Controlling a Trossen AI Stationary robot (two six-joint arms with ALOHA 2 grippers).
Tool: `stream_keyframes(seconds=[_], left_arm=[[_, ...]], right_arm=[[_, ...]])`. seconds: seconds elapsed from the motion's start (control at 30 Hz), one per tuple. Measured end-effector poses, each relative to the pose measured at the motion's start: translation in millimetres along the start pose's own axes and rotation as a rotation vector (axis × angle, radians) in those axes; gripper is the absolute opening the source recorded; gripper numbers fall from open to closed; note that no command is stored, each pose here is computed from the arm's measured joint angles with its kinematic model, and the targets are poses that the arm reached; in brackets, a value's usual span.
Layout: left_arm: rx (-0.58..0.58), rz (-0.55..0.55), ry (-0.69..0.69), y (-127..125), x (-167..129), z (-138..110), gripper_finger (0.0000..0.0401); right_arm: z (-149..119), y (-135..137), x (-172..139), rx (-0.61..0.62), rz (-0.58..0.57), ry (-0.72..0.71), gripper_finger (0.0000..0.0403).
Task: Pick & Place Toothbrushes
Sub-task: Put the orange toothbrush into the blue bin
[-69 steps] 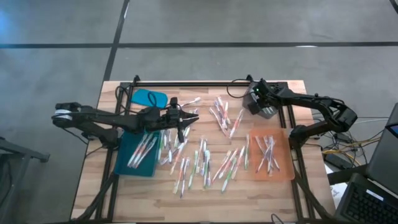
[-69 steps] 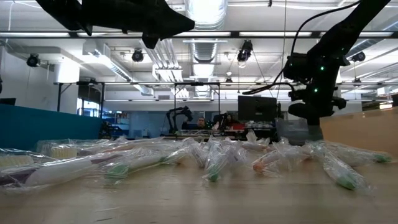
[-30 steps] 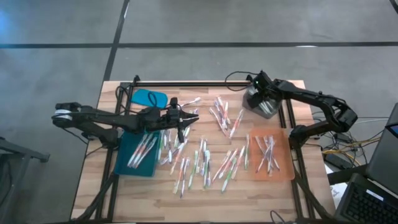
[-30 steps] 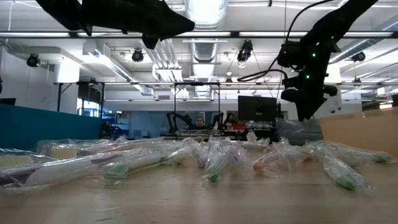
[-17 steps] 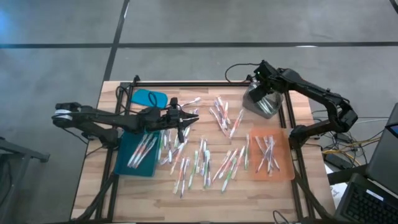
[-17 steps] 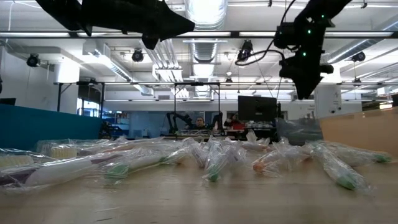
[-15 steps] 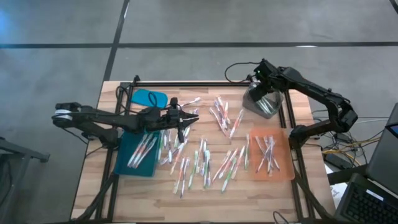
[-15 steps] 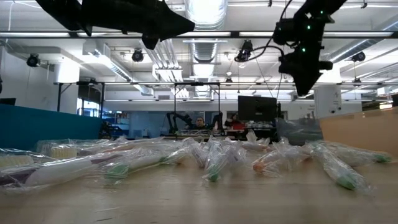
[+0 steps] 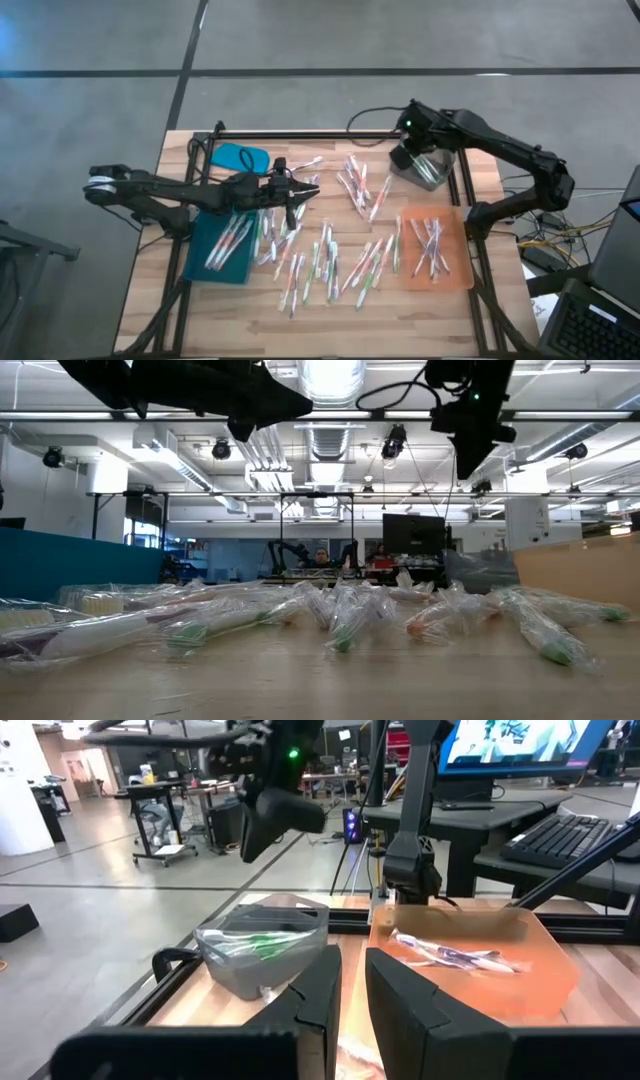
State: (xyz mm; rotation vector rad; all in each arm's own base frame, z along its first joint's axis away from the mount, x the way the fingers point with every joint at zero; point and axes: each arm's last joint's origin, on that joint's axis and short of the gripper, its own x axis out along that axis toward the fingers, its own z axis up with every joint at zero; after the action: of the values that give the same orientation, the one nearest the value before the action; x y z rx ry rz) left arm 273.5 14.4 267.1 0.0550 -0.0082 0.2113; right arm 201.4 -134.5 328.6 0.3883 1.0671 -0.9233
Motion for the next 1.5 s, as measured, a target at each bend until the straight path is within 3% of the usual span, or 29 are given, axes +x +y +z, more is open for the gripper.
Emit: stream_keyframes(seconds=[0.43,0.67,1.07,1.17,1.27,1.5], left_arm=[[0.0,0.0,0.002,0,0,0,0.0055],[0.001,0.0,0.008,0,0,-1,0.0055],[0.013,-0.006,0.111,-1,-1,-11,0.0055],[0.094,-0.035,0.183,-5,-2,-15,0.0052],[0.132,-0.071,0.246,-12,-1,-13,0.0048],[0.088,-0.116,0.379,-28,-4,-8,0.0046]], right_arm=[[-30,58,-22,-0.136,0.115,-0.004,0.0013],[-44,81,-34,-0.153,0.157,-0.024,0.0009],[-67,104,-48,-0.165,0.073,-0.165,0.0008],[-76,109,-46,-0.185,0.014,-0.221,0.0008],[-88,112,-38,-0.185,-0.063,-0.269,0.0008],[-112,113,-4,-0.221,-0.139,-0.238,0.0008]])
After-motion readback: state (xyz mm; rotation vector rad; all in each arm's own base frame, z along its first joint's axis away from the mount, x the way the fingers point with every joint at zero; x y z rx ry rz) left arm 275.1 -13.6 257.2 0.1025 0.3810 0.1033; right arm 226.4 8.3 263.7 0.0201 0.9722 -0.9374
